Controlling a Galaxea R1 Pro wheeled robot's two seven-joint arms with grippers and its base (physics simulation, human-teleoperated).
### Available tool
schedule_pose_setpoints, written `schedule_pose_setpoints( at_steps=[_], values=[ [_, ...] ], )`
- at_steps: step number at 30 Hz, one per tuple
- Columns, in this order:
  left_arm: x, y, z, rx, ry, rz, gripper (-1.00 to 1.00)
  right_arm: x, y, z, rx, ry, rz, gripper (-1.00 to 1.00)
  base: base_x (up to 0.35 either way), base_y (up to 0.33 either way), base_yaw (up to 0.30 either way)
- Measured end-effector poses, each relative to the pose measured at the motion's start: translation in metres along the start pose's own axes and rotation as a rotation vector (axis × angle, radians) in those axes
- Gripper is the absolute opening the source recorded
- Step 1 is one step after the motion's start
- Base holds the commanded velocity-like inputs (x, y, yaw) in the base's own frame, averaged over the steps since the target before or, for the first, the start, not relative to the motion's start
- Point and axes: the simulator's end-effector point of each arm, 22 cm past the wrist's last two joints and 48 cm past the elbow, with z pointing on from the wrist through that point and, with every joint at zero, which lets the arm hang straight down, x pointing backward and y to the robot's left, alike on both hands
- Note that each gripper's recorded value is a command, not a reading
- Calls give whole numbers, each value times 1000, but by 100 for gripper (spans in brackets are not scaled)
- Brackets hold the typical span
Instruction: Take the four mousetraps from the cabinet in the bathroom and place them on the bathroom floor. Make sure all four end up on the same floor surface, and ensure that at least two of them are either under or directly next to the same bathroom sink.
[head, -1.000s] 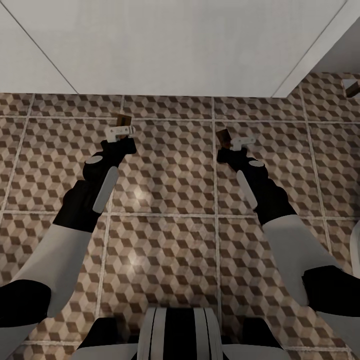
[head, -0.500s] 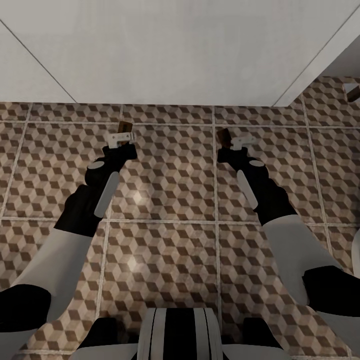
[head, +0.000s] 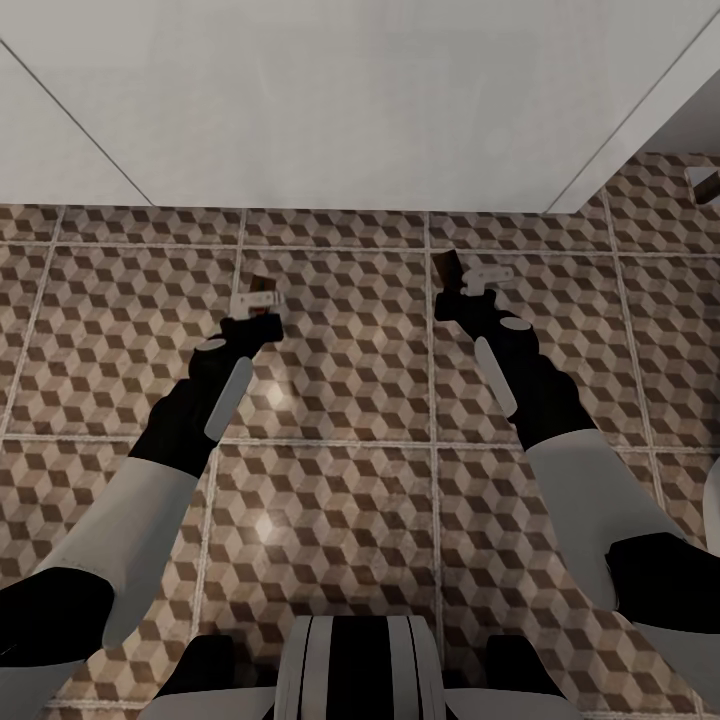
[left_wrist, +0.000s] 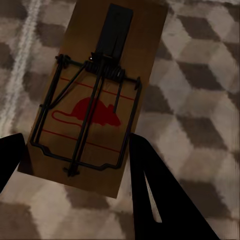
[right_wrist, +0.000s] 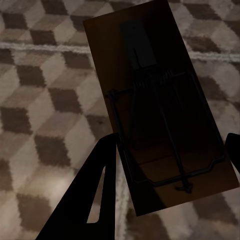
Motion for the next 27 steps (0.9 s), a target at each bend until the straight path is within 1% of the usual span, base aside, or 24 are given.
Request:
schedule_pose_setpoints(
  at_steps=[2, 5, 7, 16, 20, 23, 27],
  values=[
    [-7, -2, -2, 5, -16, -1, -100, 0, 0, 0, 0, 0, -1, -100, 0, 0, 0],
    [-27, -7, -9, 19, -61, -4, -100, 1, 0, 0, 0, 2, -1, -100, 0, 0, 0],
    [-37, -9, -12, 24, -82, -7, -100, 1, 0, 0, 0, 2, -1, -100, 0, 0, 0],
    [-44, -10, -15, 27, -98, -8, -100, 2, 0, 0, 0, 5, 0, -100, 0, 0, 0],
    [-47, -11, -17, 30, -106, -9, -100, 8, -1, 1, 3, 19, 0, -100, 0, 0, 0],
    [-53, -13, -19, 34, -120, -11, -100, 20, -3, 3, 8, 46, 1, -100, 0, 0, 0],
    [-57, -14, -21, 37, -129, -12, -100, 27, -4, 4, 10, 64, 3, -100, 0, 0, 0]
  ],
)
